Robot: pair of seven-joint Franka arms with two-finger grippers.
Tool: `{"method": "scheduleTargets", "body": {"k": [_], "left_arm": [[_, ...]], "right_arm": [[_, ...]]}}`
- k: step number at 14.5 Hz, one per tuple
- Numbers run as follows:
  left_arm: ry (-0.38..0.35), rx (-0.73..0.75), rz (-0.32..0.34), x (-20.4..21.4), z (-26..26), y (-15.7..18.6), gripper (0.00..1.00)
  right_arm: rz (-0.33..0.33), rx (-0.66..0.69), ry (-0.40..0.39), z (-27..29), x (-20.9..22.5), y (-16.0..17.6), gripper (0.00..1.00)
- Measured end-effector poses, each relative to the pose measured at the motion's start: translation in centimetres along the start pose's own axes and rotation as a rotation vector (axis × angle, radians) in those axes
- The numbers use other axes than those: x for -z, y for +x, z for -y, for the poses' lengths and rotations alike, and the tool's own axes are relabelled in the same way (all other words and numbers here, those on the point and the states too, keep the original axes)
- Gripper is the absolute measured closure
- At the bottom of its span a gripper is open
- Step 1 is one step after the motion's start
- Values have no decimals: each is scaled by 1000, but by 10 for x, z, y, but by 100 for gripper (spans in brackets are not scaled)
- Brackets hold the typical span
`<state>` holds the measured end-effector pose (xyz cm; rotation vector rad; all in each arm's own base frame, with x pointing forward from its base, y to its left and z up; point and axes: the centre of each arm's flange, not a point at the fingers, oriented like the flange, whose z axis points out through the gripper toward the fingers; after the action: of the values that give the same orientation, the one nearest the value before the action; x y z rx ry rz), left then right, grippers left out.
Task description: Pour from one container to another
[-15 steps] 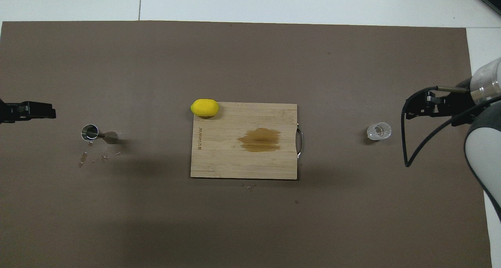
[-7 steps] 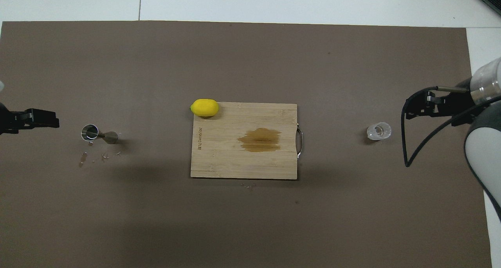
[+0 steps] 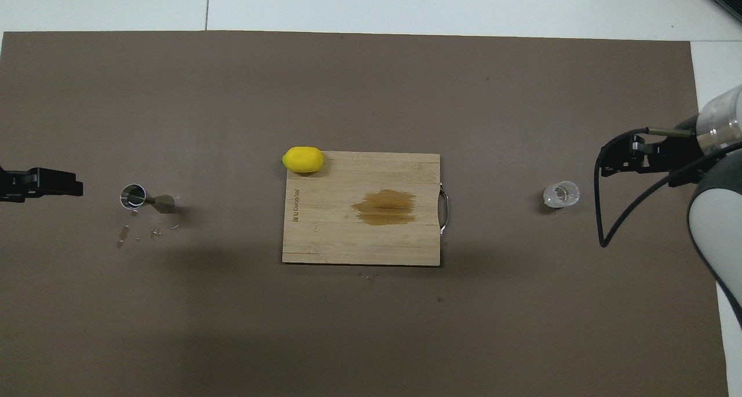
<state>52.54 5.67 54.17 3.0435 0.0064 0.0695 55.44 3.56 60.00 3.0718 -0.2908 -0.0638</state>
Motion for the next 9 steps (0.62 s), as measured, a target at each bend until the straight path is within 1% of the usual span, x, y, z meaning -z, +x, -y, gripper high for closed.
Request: {"method": "scheduleTargets", "body": {"k": [3,5,7,9], "left_arm": [[-122,-124,-20,-8,50,-3,0],[-210,-203,-42,-25,81,0,0],[-284,-292,-58,-46,107,4,0],[-362,-374,-61,-63,127,4,0]], "right_arm": [[0,0,0,0,0,0,0],[0,0,0,0,0,0,0],[0,0,0,0,0,0,0],[0,0,0,0,0,0,0]]}}
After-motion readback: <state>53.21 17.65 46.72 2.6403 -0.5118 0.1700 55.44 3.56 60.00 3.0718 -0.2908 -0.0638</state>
